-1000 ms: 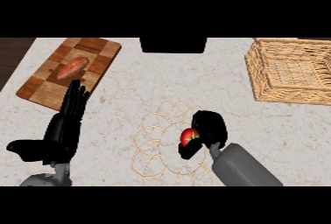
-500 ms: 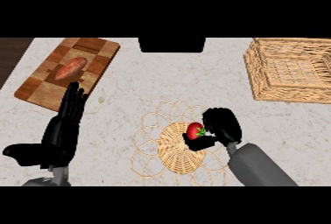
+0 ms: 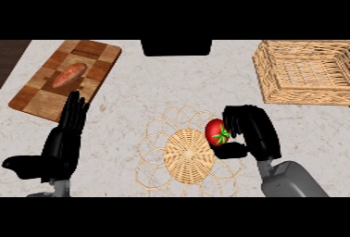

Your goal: Pick the tomato from the placemat and place it in the basket

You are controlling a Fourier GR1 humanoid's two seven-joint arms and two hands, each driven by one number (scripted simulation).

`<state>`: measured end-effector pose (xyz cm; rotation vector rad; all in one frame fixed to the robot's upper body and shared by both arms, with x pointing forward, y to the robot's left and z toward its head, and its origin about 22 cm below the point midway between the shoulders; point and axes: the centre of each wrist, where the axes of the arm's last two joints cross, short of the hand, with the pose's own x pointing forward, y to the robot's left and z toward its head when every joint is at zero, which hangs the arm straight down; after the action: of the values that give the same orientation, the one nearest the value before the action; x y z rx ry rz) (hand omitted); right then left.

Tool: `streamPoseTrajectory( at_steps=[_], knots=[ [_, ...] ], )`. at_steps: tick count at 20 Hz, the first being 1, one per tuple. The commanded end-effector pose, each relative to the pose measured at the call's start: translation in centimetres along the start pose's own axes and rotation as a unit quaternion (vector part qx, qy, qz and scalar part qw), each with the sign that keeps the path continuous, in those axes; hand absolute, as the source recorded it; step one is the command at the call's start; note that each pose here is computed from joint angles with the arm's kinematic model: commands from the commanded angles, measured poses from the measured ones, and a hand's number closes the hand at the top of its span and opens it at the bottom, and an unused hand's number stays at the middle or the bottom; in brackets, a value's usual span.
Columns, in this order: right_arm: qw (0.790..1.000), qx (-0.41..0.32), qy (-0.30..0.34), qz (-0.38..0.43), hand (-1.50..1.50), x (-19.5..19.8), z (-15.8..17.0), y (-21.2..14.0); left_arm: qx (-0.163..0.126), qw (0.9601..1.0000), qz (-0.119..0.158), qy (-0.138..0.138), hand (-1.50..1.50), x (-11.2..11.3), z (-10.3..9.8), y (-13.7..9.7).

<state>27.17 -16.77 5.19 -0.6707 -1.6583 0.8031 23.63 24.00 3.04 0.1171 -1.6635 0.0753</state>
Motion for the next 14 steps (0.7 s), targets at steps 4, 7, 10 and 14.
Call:
streamPoseTrajectory(
  at_steps=[4,7,10,14],
  knots=[
    [0.997,-0.05,-0.028,-0.052,1.5,3.7,4.5,-9.7,0.008,1.0,-0.002,-0.002,0.0,0.0,-1.0,-0.3],
    [0.996,-0.071,0.017,-0.058,1.5,3.8,5.1,-11.9,-0.011,0.9999,0.001,-0.003,0.0,0.2,0.3,0.1],
    [0.993,-0.087,0.071,-0.037,1.5,2.5,4.5,-14.1,-0.011,0.9999,0.003,-0.007,0.0,1.3,-1.2,-0.4],
    [0.99,-0.09,0.101,0.028,1.5,0.3,3.8,-15.2,-0.013,0.9999,0.003,-0.006,0.0,-0.1,-0.1,-0.6]
  ],
)
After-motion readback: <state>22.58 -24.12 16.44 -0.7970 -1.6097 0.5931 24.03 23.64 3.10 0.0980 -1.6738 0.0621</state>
